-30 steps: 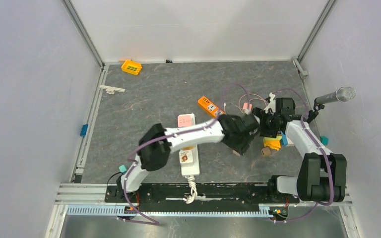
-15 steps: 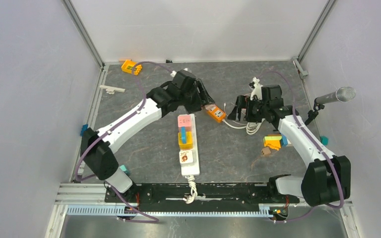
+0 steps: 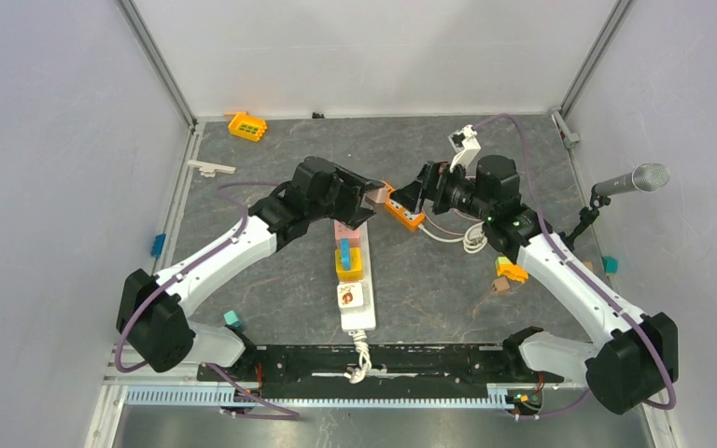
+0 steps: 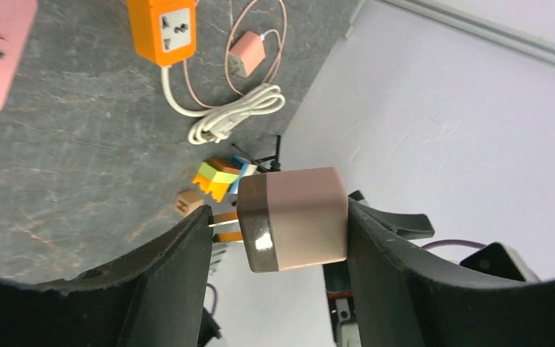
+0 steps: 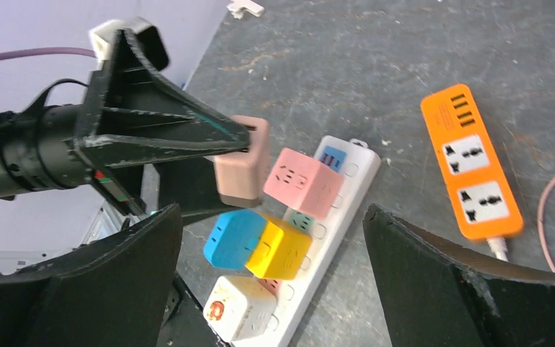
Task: Insert the plug
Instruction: Pick up the plug from the center of the board.
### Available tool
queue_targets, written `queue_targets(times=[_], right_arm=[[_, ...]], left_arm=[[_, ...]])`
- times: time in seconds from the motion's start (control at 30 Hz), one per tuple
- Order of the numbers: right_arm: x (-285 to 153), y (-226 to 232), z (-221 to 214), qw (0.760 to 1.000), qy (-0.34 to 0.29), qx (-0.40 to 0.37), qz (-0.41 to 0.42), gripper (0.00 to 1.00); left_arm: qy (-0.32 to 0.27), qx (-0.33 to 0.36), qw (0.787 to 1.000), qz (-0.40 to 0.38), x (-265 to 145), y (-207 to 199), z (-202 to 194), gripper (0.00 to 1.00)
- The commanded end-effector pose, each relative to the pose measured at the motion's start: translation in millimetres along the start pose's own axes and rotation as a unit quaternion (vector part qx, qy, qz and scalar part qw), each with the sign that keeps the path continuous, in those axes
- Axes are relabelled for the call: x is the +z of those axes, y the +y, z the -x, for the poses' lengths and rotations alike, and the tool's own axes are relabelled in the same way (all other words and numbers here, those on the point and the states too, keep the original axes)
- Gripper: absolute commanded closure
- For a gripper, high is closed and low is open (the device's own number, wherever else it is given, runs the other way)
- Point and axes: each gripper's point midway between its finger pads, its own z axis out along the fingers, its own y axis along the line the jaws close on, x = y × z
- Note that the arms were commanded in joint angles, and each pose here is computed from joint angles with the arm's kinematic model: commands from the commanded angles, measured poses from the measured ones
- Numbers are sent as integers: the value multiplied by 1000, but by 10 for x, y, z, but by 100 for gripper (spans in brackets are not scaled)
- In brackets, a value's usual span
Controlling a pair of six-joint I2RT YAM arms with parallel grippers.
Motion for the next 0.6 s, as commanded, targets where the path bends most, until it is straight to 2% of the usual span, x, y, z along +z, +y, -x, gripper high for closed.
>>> queue_targets(times=[0.0,0.07,0.37,0.57], right_arm=[[84,210,119,999,-28,-10,35,2],[145,157,35,1000,-11,-7,23,8],[354,298,11,999,-6,-8,47,21],[440,385,36,998,-12,-20,55,40]], left_arm=[[20,-78,994,-70,-70,-384,-40,57],[26,-84,993,-75,-56,-397,-53,57],[43,-89,990,-97,-98,-400,-103,58],[48,-89,991,-93,-113,-337,-118,63]])
